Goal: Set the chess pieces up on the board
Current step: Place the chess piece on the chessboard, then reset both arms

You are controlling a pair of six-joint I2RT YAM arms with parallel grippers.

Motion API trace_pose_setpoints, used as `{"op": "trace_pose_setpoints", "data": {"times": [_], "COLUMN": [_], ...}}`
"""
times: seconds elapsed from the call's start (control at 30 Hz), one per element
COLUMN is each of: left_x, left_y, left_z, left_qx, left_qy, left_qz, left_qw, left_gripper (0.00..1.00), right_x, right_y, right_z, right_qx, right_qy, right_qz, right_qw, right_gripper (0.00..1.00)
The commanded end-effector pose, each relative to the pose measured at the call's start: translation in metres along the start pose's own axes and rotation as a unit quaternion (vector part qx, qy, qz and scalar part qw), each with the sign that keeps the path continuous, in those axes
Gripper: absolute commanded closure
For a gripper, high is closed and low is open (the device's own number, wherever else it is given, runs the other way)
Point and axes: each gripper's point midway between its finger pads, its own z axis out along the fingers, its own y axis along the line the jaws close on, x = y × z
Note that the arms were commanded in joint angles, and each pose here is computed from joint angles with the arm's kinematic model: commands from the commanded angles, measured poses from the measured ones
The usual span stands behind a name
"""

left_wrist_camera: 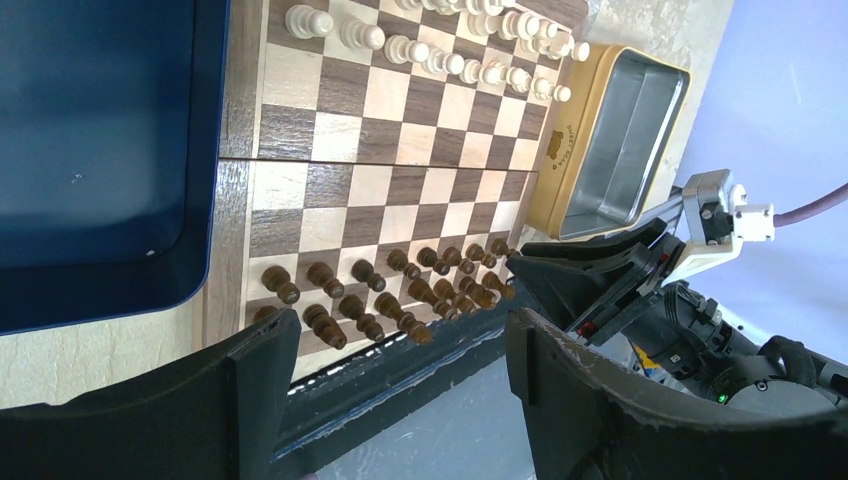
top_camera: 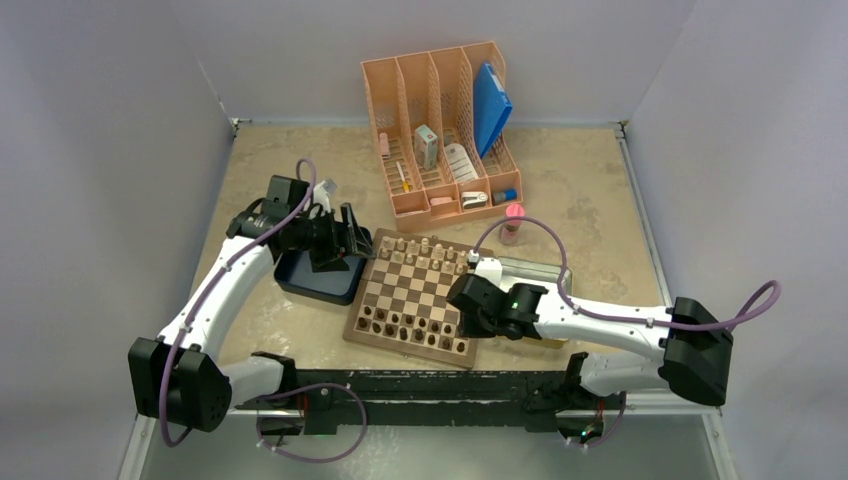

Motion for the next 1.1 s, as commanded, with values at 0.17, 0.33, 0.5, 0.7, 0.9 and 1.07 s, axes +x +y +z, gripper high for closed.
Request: {"op": "trace_pose_setpoints", "data": {"times": [0.17, 0.33, 0.5, 0.7, 0.9, 1.07], "left_x": [-0.014, -0.022, -0.029, -0.030, -0.019, -0.002], "left_y": [-0.019, -0.033, -0.057, -0.090, -0.114, -0.121], "left_z": [-0.015, -0.024, -0.043, -0.077, -0.114, -0.130], "left_qx": [0.018, 0.033, 0.064, 0.112, 0.162, 0.188], "left_qy": [-0.029, -0.042, -0.054, -0.089, -0.143, -0.155], "left_qz": [0.024, 0.036, 0.061, 0.106, 0.152, 0.176], "left_qw": [0.999, 0.998, 0.995, 0.984, 0.965, 0.954], "left_gripper": [0.25, 0.26, 0.26, 0.26, 0.26, 0.26], "right_x": [-0.019, -0.041, -0.063, -0.095, -0.121, -0.134], "right_y": [0.014, 0.030, 0.055, 0.093, 0.121, 0.122], "right_z": [-0.015, -0.034, -0.057, -0.099, -0.151, -0.188], "right_qx": [-0.006, -0.009, -0.038, -0.106, -0.197, -0.266], "right_qy": [-0.024, -0.044, -0.061, -0.094, -0.128, -0.166], "right_qz": [0.001, -0.001, 0.005, 0.027, 0.056, 0.085], "right_qw": [1.000, 0.999, 0.997, 0.990, 0.970, 0.946], "right_gripper": [0.63, 0.56, 0.49, 0.38, 0.05, 0.01]}}
